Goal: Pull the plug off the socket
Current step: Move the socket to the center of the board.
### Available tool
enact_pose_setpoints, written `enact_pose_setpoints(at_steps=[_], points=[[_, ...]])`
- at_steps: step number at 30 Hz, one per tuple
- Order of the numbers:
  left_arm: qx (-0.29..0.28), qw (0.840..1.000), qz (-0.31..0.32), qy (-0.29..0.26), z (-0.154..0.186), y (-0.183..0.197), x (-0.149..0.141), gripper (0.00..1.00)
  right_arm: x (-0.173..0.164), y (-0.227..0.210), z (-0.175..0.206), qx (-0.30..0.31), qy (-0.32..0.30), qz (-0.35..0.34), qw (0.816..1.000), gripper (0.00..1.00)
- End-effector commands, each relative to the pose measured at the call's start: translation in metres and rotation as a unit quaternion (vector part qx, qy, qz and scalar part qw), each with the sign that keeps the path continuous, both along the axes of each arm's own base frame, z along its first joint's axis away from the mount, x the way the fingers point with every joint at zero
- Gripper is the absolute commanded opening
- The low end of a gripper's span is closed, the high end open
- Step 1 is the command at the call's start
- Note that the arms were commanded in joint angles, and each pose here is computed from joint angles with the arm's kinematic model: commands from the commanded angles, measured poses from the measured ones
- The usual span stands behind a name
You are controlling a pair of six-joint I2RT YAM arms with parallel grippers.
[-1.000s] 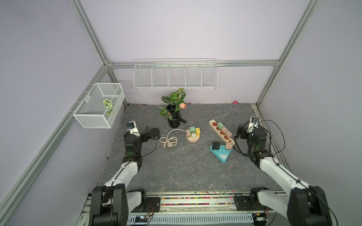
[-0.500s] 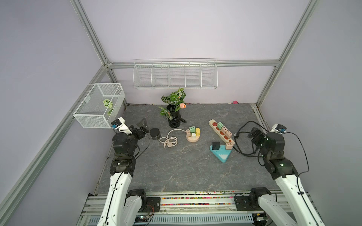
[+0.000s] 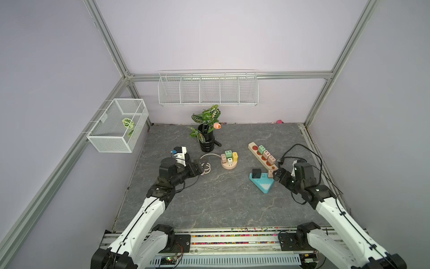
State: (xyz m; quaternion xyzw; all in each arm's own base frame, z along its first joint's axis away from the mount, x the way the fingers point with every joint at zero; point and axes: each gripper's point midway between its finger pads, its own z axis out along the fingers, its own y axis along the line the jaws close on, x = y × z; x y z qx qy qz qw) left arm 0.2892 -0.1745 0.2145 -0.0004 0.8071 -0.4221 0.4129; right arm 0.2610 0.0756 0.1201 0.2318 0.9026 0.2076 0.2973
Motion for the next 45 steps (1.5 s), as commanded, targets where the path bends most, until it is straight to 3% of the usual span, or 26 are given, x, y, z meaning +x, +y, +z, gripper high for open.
enact_pose_setpoints(at_steps=[1,6,12,25,45], points=[[0.003,0.998,-0.035,-0.046,0.005,-0.016,-0.007,0.97,-0.003,0.025,-0.014,0.063,0.003,0.034,0.997,0.83],[0.050,0.996,-0.065,-0.042,-0.019,-0.035,-0.022,0.97,-0.003,0.024,-0.037,0.085,0.003,0.009,0.996,0.73],[0.086,0.992,-0.088,-0.039,-0.052,-0.044,-0.034,0.99,0.000,0.026,-0.050,0.129,-0.010,-0.021,0.991,0.71],[0.112,0.992,-0.055,-0.032,-0.052,-0.033,-0.027,1.00,0.006,0.042,-0.074,0.183,0.002,-0.026,0.983,0.69],[0.124,0.991,-0.031,-0.039,-0.051,-0.024,-0.025,1.00,0.004,0.067,-0.075,0.168,0.000,0.023,0.986,0.40]])
